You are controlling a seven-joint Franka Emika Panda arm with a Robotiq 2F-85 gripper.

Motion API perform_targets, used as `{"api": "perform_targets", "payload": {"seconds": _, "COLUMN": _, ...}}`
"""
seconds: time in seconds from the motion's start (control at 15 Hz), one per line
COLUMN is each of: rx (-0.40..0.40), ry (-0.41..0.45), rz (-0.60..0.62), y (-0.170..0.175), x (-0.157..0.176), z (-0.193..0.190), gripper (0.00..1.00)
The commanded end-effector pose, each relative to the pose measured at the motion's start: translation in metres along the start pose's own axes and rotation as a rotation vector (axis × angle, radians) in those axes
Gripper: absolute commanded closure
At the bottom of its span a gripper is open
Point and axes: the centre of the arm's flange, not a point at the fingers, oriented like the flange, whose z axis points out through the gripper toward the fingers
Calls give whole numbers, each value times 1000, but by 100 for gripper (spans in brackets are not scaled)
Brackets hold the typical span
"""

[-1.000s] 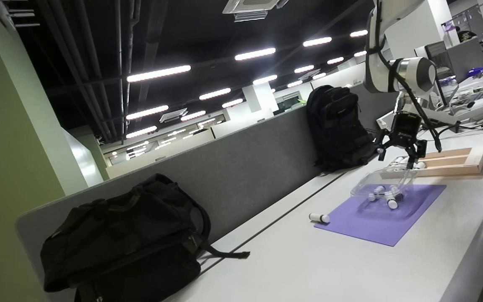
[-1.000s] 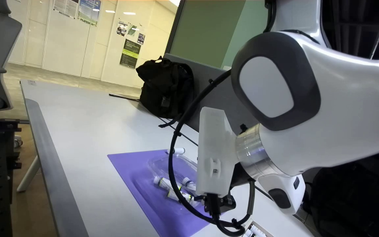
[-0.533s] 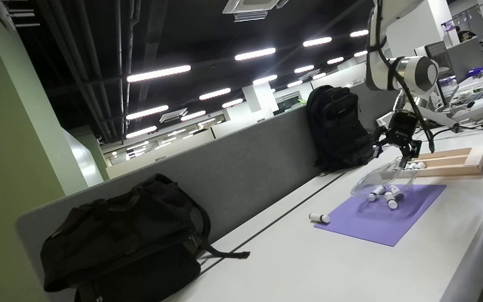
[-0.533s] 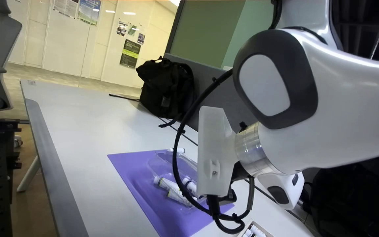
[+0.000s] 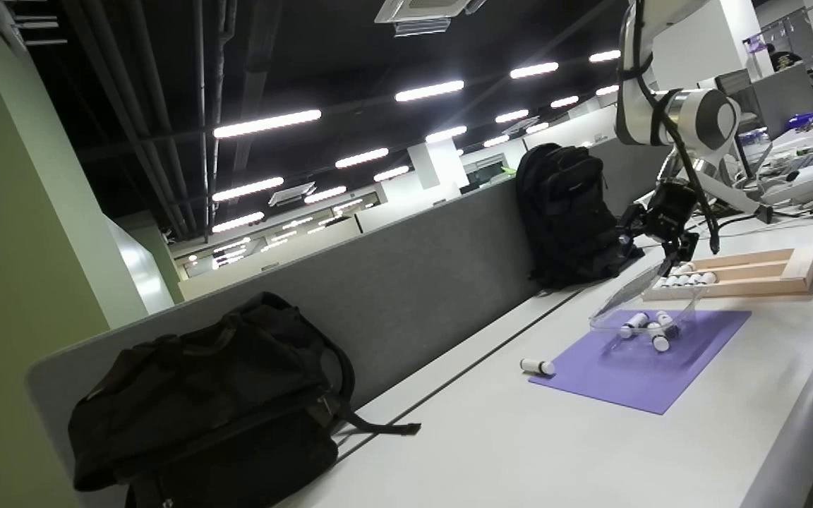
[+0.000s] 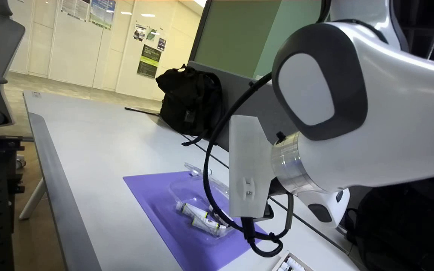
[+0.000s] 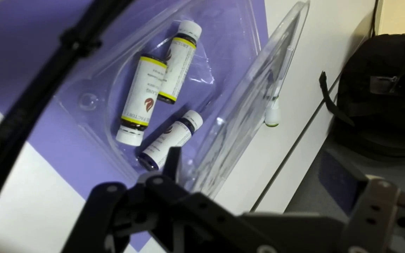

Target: Open the lid on the clear container

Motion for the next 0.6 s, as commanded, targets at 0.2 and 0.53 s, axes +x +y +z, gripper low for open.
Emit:
{"api": "perform_targets", "payload": {"seconds": 0.2, "rx": 70, "ry": 21, "rz": -12, "y": -16, "x": 12, "z": -13, "gripper": 0}}
{"api": "perform_targets", "payload": {"seconds": 0.53, "rx": 105, "ry": -24, "rz": 22, "y": -28, "x": 26, "z": -11, "gripper": 0}}
